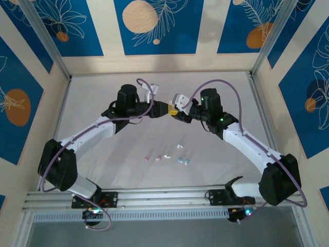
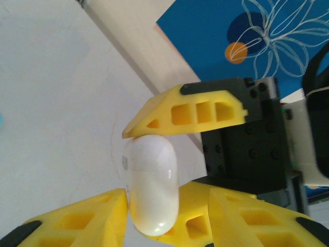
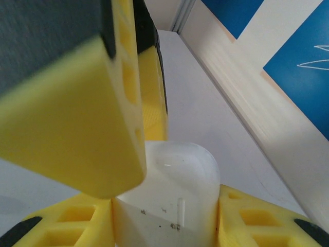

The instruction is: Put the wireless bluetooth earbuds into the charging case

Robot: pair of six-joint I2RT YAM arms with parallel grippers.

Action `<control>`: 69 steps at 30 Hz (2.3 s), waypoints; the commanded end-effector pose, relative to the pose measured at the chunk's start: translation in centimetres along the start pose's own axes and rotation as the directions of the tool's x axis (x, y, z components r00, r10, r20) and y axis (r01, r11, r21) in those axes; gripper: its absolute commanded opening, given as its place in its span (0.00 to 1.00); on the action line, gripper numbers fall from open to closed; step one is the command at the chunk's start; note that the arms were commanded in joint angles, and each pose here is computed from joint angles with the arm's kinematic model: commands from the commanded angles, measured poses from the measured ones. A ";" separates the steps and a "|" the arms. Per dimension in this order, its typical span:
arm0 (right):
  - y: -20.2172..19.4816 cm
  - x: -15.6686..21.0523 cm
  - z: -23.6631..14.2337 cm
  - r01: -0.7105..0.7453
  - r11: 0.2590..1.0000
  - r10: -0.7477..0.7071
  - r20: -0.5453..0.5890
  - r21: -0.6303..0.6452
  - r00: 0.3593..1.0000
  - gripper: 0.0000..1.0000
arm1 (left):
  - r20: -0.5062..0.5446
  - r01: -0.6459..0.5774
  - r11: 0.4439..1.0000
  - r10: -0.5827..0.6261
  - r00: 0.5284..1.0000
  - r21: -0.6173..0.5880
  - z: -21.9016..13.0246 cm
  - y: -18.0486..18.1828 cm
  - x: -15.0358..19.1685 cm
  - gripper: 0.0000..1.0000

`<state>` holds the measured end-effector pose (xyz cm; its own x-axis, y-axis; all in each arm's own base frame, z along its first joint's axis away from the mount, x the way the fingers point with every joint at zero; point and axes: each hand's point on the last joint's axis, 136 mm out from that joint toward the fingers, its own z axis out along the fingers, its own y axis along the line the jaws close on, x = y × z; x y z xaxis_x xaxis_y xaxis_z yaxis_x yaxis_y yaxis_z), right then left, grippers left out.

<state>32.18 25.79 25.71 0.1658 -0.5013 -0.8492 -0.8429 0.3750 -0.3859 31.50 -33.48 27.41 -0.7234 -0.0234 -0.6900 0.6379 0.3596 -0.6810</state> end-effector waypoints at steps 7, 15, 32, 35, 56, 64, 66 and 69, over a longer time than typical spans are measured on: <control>0.0 -2.1 -0.5 0.078 0.997 -0.078 0.036 0.004 0.996 0.39 | -0.033 -0.035 0.998 0.033 0.999 -0.051 0.8 0.2 0.2 0.32; 0.8 -2.8 -0.6 0.106 0.994 -0.105 0.053 -0.025 0.993 0.39 | -0.035 -0.029 0.997 0.026 0.999 -0.076 0.9 0.6 0.4 0.32; 1.3 -3.5 -0.7 0.119 0.992 -0.115 0.077 -0.044 0.990 0.40 | -0.042 -0.028 0.995 0.024 0.999 -0.100 1.0 1.4 0.7 0.16; 1.1 -3.5 -0.8 0.114 0.993 -0.111 0.067 -0.038 0.992 0.42 | -0.041 -0.039 0.994 0.035 0.999 -0.106 0.8 1.4 0.7 0.07; -0.1 -8.3 -8.9 -0.786 0.428 0.850 -0.098 -0.446 0.518 0.66 | 0.566 -0.564 0.826 0.465 0.681 -0.001 -5.9 -6.3 -4.6 0.00; -0.1 -8.7 -8.1 -0.793 0.425 0.842 -0.132 -0.436 0.523 0.66 | 0.581 -0.592 0.805 0.471 0.664 0.024 -6.0 -7.3 -4.8 0.00; -0.2 -8.8 -7.7 -0.796 0.419 0.843 -0.138 -0.437 0.520 0.66 | 0.576 -0.591 0.806 0.467 0.671 0.035 -6.0 -7.4 -4.7 0.00; -0.4 -8.8 -7.1 -0.800 0.417 0.844 -0.142 -0.431 0.517 0.66 | 0.571 -0.584 0.811 0.460 0.680 0.041 -6.0 -7.4 -4.7 0.00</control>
<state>27.58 24.07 35.63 -0.6722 -0.0431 -0.7391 -0.7258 0.2354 0.6464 29.27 -30.58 34.78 -0.1092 -0.3519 -0.9297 0.9284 0.2981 -0.2219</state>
